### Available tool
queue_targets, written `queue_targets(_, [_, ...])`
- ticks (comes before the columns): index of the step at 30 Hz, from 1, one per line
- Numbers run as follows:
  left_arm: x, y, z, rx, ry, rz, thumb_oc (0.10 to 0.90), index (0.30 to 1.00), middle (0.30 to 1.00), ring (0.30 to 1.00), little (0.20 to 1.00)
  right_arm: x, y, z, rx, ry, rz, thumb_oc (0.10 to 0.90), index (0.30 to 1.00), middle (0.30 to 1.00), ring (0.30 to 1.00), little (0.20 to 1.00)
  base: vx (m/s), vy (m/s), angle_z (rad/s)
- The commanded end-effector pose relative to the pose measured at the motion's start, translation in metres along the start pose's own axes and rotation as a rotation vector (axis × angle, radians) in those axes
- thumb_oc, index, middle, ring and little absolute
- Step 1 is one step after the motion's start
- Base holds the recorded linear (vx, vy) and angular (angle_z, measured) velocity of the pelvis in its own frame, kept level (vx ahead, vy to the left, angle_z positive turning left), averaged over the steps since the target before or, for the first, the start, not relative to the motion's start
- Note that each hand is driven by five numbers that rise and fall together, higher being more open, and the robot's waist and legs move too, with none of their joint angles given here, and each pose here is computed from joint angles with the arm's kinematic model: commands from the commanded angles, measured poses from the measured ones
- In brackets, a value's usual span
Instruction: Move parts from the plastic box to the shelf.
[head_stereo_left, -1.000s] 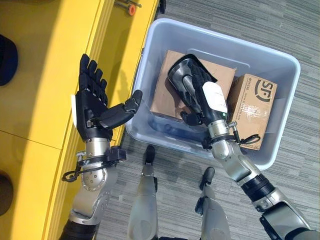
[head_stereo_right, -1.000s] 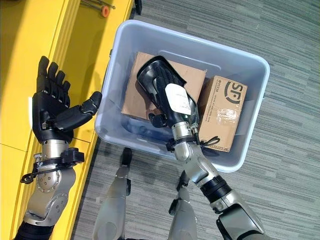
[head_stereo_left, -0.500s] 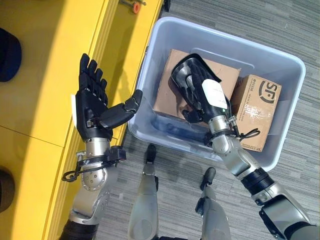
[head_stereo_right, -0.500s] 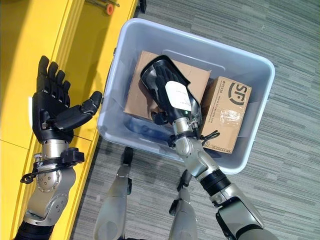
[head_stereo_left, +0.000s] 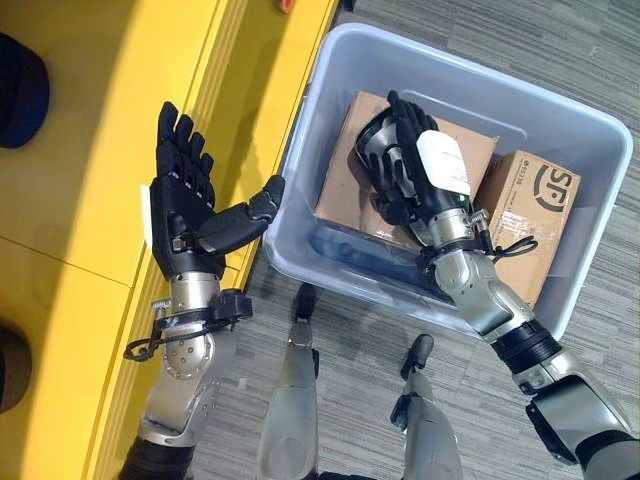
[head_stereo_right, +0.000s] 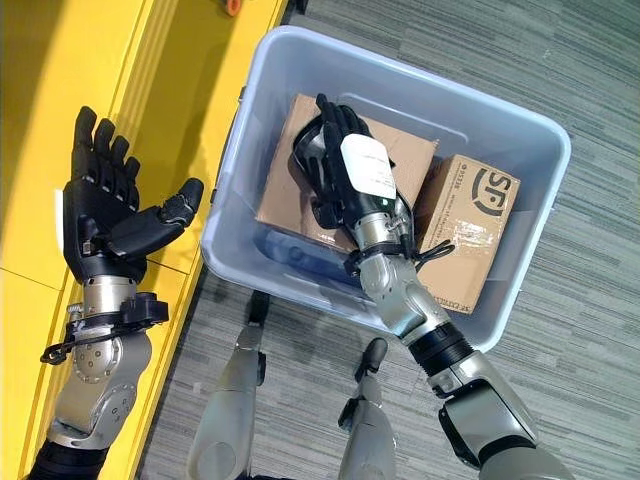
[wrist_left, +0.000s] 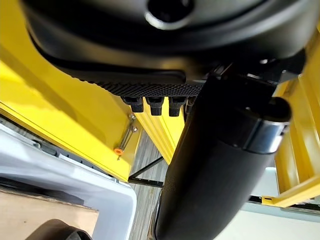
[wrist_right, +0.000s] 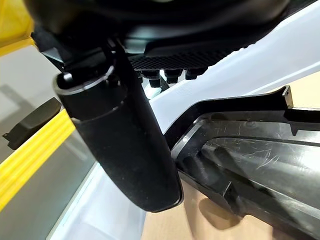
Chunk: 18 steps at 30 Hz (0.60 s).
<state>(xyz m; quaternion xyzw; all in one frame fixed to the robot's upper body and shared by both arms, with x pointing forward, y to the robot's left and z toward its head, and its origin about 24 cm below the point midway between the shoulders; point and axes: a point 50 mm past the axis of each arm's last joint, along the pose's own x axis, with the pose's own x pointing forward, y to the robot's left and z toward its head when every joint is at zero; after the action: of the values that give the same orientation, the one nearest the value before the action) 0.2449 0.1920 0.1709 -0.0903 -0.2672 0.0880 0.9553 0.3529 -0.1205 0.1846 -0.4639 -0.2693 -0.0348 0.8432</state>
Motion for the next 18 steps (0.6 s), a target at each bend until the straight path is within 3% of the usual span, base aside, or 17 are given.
queue_targets(1, [0.007,-0.004,0.042,-0.053,-0.252,-0.034,0.900,1.000,1.000,1.000,1.000,0.028,-0.032,0.035,0.033,-0.152,-0.126,0.900,1.000,1.000,1.000,1.000,0.00,0.000,0.00])
queue_targets(18, [0.007,-0.003,0.039,-0.055,-0.234,-0.033,0.900,1.000,1.000,1.000,1.000,0.024,-0.006,0.010,0.090,-0.008,-0.028,0.900,1.000,1.000,1.000,1.000,0.00,0.000,0.00])
